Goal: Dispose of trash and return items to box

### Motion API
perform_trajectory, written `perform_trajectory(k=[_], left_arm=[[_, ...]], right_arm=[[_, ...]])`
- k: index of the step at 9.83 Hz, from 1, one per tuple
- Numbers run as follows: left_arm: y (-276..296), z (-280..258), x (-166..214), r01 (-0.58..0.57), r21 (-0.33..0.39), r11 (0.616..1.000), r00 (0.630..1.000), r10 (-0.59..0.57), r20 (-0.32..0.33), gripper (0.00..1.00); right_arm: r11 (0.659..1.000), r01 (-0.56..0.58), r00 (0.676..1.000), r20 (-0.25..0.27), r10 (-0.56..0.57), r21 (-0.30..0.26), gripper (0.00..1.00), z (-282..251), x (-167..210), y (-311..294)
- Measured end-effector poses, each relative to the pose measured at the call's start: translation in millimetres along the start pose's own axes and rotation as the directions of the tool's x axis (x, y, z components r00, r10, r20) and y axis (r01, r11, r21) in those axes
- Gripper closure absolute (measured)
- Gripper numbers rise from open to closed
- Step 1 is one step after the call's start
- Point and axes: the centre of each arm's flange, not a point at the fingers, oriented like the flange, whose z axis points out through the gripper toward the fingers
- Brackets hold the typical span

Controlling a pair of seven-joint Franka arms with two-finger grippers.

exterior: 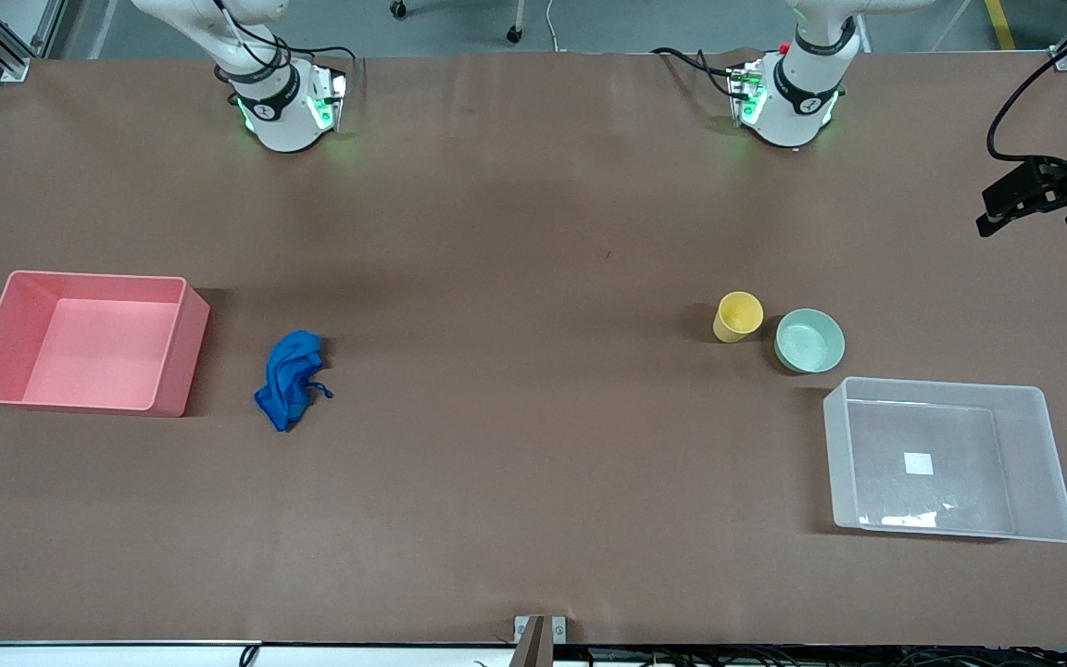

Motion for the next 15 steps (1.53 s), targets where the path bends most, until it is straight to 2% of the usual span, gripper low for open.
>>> perform_trajectory(k=[5, 8, 11, 13, 15], left_arm=[[0, 3, 0, 0.002, 0.0, 1.0, 1.0, -0.002, 0.006, 0.0], [-1, 55, 8, -0.004, 0.001, 1.0, 0.999, 0.004, 0.036, 0.01], [-4, 180, -7, -0.009, 0.002, 1.0, 1.0, 0.009, 0.0, 0.0], [-8, 263, -28, -0.003, 0.001, 1.0, 0.998, 0.003, -0.069, 0.0], [-12, 331, -45, 0.004, 0.0, 1.0, 0.997, -0.004, -0.079, 0.0]], right_arm=[[1.0, 0.001, 1.0, 0.0, -0.001, -0.001, 0.0, 0, 0, 0], [1.0, 0.023, 0.999, 0.045, -0.023, -0.004, 0.0, 23, 10, -10], [0.996, 0.094, 0.988, 0.125, -0.092, -0.007, 0.0, 118, 53, -57], [0.988, 0.155, 0.981, 0.115, -0.154, 0.002, 0.0, 222, 75, -99], [0.977, 0.213, 0.972, 0.095, -0.213, 0.018, 0.0, 322, 67, -138]])
